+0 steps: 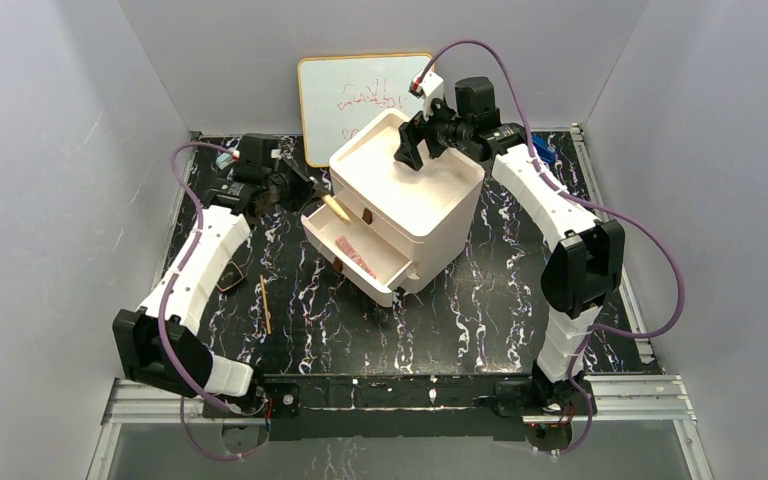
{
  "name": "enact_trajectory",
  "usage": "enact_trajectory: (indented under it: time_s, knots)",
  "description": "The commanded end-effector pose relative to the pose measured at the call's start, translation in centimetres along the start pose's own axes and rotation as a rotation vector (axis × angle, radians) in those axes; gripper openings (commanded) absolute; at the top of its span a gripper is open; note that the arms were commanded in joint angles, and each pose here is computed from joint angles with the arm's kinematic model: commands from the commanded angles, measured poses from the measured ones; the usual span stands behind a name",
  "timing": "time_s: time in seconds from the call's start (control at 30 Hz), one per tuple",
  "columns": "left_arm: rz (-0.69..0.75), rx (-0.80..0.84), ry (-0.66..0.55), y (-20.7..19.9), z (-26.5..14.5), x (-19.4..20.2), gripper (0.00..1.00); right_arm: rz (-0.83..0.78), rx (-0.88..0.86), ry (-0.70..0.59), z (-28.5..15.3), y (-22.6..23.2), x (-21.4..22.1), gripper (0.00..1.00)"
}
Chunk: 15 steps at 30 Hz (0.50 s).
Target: Organize the makeup
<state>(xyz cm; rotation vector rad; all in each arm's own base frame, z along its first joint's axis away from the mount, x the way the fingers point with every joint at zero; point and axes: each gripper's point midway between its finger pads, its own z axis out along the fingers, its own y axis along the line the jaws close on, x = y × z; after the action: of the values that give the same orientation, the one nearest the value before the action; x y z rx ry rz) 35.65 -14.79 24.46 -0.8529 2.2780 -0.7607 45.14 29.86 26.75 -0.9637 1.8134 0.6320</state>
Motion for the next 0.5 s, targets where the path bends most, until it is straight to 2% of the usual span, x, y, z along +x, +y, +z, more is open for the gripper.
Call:
enact_trajectory:
  time_s: [0.0, 0.23, 0.47]
  knots:
    - [-0.070, 0.089, 0.001, -3.8, 1.0, 1.1, 0.00, 0.223, -0.086, 0.353, 1.3, 3.4, 11.6, 1.00]
    - [-0.109, 0.097, 0.049, -4.6, 1.4, 4.3, 0.00, 0.216, -0.071, 0.353, 1.0, 3.3, 11.7, 1.00]
    - [-0.130, 0.043, 0.115, -2.3, 1.5, 8.8, 0.00, 0.219, -0.077, 0.353, 1.2, 3.4, 11.8, 1.00]
